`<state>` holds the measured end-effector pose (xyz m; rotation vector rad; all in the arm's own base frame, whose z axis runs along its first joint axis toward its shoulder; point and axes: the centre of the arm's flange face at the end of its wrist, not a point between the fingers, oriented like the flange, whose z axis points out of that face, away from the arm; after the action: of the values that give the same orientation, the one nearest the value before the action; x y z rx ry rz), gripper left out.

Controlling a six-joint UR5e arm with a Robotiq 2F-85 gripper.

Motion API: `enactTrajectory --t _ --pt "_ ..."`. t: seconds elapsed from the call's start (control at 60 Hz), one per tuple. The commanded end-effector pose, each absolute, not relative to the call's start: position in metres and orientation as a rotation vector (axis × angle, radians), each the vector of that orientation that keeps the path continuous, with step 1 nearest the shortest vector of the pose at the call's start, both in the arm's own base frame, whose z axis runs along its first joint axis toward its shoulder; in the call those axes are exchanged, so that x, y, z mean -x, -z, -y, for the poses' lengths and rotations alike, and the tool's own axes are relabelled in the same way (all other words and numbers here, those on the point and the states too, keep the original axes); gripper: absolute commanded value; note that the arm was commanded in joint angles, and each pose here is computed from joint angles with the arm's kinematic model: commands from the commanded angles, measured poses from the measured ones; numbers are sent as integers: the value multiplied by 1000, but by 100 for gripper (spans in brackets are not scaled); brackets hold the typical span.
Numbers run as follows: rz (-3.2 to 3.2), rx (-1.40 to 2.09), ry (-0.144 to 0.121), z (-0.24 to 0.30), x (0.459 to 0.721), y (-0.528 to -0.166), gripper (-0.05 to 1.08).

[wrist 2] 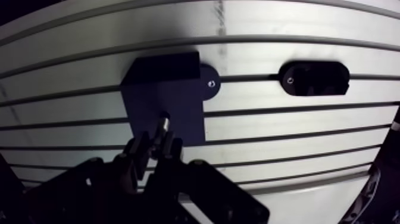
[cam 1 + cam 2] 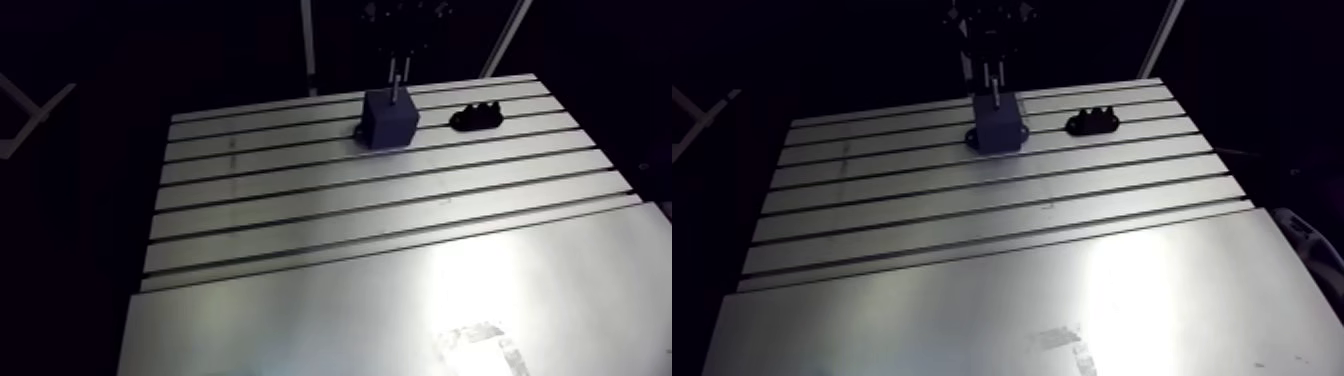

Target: Pick up the M10 bolt and insert it into the hole until fully seated.

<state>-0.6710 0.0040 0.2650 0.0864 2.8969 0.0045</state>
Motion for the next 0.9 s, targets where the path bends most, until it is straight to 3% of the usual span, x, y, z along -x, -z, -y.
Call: enactTrajectory --t 0.017,0.9 --pt "-2899 -85 -5 -3 671 -264 108" --pt "-2900 -89 -6 -4 668 -259 108"
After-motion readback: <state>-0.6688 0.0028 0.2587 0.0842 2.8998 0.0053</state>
